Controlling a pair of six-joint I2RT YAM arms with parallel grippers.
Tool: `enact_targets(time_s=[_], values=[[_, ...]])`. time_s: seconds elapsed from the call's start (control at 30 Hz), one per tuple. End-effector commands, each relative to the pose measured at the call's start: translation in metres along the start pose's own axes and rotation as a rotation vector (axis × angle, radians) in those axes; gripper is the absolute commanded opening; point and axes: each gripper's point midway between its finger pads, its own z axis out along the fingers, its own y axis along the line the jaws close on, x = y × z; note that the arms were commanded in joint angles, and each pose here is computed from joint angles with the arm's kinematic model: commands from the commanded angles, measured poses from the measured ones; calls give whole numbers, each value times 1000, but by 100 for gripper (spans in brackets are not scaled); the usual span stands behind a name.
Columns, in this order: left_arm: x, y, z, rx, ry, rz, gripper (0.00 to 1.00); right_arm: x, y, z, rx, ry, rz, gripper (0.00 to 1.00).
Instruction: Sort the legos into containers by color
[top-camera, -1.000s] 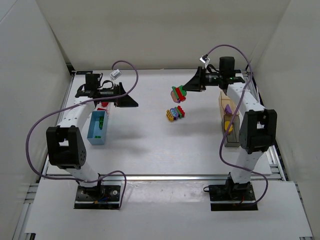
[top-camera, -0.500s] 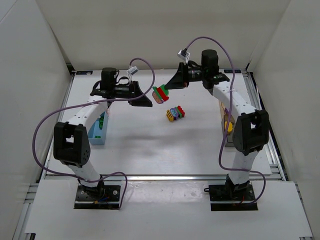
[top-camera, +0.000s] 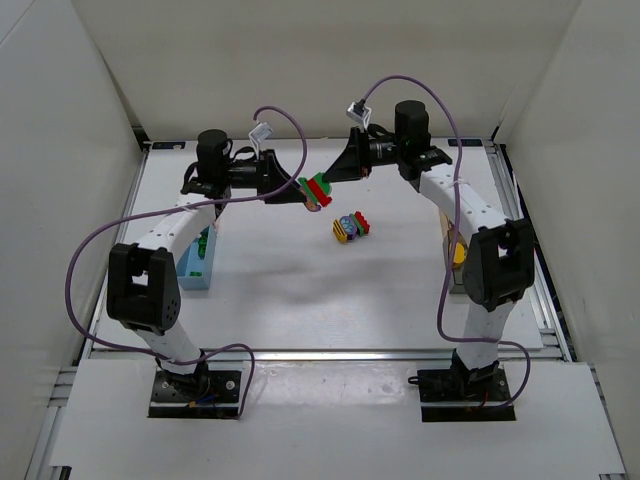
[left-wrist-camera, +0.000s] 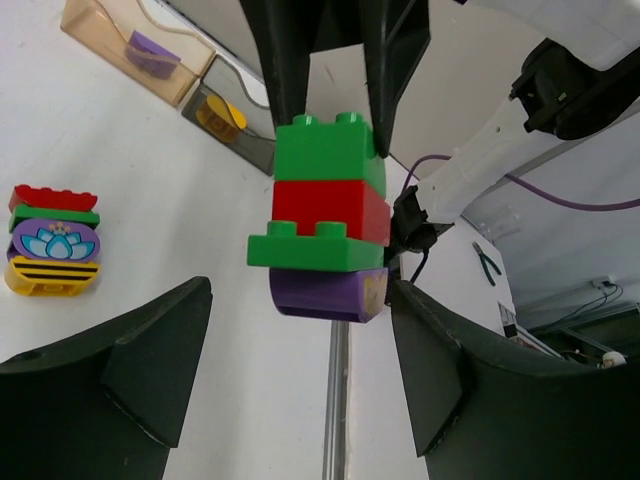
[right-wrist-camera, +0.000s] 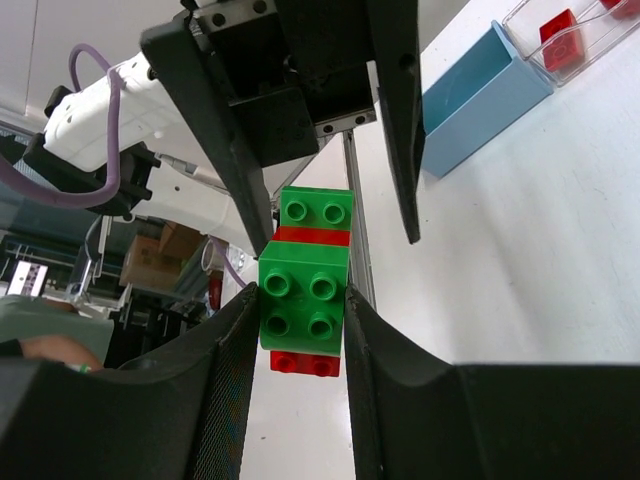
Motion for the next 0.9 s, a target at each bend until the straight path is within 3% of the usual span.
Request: enact_targets(time_s=[0.0,0.5,0.77,0.87], values=[[-15,-15,-1,38,-20,65,82,-7,7,0,-34,5,-46,0],[-9,-24,-1,83,3,65,70,-9,3,2,-31,1,-52,0],[-3,-26,-2,89,12,47,56,-14,10,2,-26,-8,-71,0],[-2,-26,-2,84,11,43,66,-15,13,1,-28,-10,-77,0]])
